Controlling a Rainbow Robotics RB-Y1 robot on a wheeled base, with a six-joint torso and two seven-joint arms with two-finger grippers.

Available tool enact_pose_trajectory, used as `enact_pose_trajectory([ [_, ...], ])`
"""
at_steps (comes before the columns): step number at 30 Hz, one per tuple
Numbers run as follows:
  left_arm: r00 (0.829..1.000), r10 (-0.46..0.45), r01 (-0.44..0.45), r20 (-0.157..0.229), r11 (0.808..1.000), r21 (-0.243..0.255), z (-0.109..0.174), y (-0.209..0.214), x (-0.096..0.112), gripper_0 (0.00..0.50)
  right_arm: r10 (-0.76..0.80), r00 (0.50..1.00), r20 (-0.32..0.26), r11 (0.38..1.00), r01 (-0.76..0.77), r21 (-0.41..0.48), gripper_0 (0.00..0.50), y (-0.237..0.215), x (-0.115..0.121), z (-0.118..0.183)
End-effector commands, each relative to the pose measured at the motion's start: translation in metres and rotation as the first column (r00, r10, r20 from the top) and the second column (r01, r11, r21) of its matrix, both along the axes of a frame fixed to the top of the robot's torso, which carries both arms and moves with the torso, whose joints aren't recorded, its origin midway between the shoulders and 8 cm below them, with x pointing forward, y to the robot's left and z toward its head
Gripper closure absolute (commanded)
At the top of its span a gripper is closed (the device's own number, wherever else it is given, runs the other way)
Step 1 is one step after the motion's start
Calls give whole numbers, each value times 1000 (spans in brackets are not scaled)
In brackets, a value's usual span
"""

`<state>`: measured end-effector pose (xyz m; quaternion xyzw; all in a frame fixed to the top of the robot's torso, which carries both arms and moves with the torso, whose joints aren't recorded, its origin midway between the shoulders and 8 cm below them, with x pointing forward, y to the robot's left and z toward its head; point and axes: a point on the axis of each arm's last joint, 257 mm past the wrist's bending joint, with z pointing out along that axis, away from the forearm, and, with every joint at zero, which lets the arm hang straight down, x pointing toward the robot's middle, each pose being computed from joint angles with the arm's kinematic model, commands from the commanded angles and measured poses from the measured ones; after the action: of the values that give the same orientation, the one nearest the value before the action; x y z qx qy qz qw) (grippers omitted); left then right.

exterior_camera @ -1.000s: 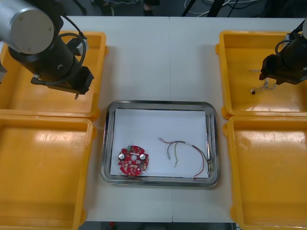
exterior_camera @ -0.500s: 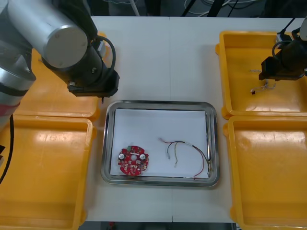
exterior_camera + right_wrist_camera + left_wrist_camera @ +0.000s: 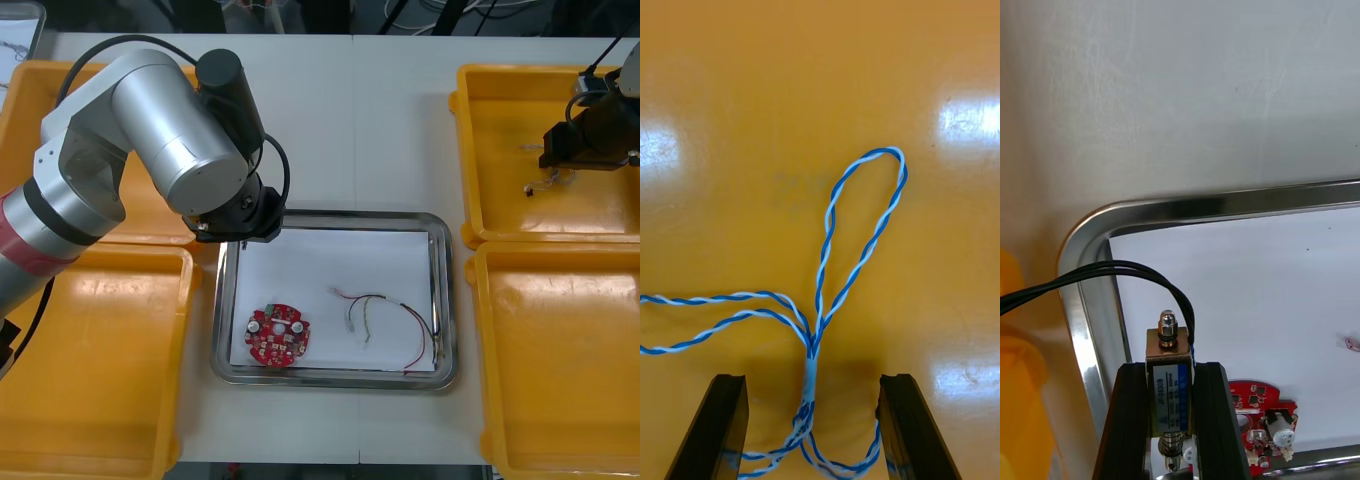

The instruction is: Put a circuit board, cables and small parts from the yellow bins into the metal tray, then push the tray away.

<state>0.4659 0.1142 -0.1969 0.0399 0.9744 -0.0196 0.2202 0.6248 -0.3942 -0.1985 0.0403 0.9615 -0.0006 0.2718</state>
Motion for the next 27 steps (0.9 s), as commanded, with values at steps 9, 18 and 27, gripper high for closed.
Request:
enact_pose_trajectory([
  [9,999,14,-14,29,1000,-8,-23,-25,9,500,34,998,43,997,-31,-65,0,-15,13,25],
  [18,1000,10,-10,20,1000,7,-45,-24,8,500,24,999,37,999,-22,-49,0,-19,10,8],
  [27,1000,21,-21,18,1000,5,-50,-23,7,500,35,999,15,998,-35,-53,316,-19,4,-4],
])
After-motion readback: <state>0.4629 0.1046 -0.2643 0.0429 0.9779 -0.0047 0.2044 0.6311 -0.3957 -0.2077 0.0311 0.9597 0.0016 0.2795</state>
